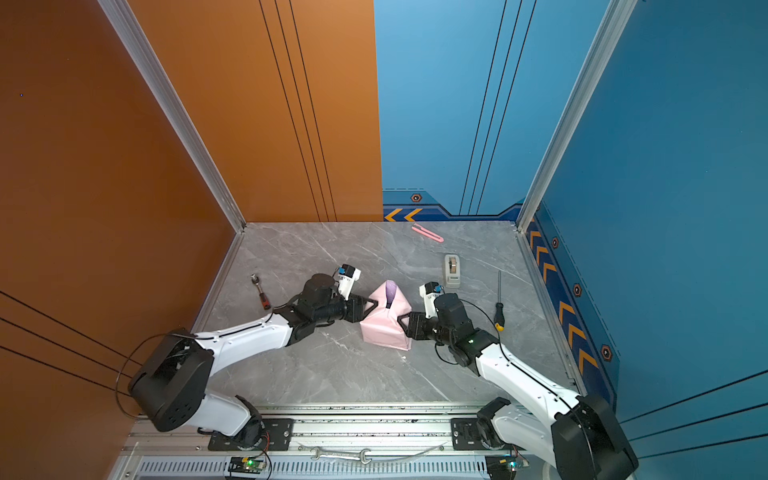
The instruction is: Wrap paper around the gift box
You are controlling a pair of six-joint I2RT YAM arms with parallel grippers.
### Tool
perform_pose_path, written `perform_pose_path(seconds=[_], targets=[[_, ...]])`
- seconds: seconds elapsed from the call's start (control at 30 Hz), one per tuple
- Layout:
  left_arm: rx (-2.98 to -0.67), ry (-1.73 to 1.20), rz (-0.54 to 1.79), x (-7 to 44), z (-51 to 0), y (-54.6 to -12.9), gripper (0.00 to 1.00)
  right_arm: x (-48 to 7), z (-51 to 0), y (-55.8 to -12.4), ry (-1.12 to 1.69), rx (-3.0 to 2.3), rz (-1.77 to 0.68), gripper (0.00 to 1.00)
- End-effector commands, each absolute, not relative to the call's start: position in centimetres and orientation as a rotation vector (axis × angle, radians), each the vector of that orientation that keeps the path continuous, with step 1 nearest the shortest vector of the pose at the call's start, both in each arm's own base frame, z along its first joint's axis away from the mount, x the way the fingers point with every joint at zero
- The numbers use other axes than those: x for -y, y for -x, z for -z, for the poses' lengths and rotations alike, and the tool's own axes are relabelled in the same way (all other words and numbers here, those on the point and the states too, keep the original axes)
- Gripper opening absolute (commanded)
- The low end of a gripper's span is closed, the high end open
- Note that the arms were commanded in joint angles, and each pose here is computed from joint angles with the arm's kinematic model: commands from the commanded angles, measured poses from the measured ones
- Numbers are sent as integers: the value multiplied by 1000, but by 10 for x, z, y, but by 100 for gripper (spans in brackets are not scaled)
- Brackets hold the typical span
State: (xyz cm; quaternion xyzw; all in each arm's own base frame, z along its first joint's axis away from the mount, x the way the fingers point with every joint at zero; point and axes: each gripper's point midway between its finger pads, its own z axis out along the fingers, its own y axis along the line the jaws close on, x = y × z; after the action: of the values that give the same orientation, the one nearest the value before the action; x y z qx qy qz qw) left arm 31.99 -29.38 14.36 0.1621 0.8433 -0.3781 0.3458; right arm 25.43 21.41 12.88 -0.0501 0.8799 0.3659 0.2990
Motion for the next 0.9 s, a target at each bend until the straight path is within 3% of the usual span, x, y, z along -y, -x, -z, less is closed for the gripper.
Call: perform_pose_path(seconds=[0.0, 0.3, 0.53, 0.87], targets=[[-2187, -609, 1040, 303, -146, -313, 53, -198, -76, -221, 147, -2590, -901, 58], [-2161, -794, 1206, 316, -138, -309, 40, -205, -82, -229, 198, -2615, -952, 58], [-2157, -832, 1278, 324, -132, -298, 22, -196, -92, -244, 273, -2648, -815, 60], [-2157, -816, 1345, 332, -126, -286, 21, -194, -98, -251, 367, -2693, -690, 63]])
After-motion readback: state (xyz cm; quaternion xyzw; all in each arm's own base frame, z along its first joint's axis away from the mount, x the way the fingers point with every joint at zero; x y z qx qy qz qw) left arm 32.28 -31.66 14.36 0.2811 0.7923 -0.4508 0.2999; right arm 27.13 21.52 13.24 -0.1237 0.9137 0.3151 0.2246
